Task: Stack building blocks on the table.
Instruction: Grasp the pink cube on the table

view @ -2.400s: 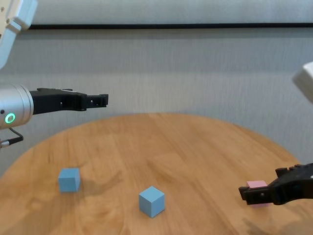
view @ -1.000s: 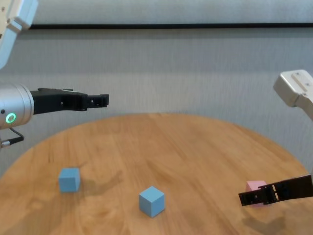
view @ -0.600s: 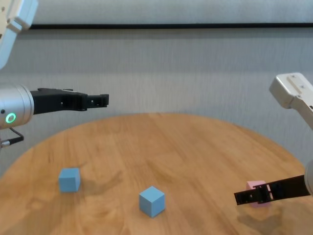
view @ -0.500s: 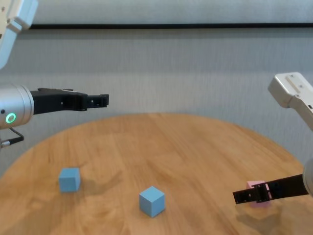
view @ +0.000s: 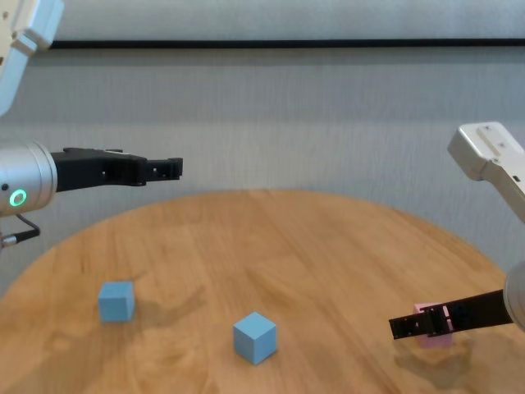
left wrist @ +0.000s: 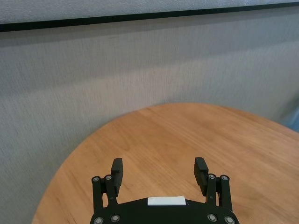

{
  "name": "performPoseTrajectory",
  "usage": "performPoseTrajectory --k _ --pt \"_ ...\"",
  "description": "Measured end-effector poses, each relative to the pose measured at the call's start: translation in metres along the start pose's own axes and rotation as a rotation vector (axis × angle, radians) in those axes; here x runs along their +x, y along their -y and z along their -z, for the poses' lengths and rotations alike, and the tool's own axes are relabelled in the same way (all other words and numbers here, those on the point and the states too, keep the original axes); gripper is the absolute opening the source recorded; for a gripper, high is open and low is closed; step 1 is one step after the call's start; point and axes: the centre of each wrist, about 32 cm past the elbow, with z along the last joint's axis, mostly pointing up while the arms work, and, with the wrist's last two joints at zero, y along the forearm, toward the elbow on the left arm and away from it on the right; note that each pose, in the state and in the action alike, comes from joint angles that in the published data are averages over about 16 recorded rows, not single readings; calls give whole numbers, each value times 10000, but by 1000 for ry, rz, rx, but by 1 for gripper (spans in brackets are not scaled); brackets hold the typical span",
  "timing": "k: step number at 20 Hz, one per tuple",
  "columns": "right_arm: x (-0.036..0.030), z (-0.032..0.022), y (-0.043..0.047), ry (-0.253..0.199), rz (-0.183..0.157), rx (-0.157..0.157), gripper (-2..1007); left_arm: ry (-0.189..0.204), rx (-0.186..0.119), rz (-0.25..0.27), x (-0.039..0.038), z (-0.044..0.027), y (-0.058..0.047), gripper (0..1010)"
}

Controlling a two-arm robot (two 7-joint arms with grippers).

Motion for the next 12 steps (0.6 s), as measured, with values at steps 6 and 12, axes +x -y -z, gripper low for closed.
performPoseTrajectory --k 6,12 --pt "20 -6 -26 -9 -4 0 1005 0 0 0 0 0 0 999" --pt "32 -8 -39 -15 -10 1 1005 0 0 0 0 0 0 999"
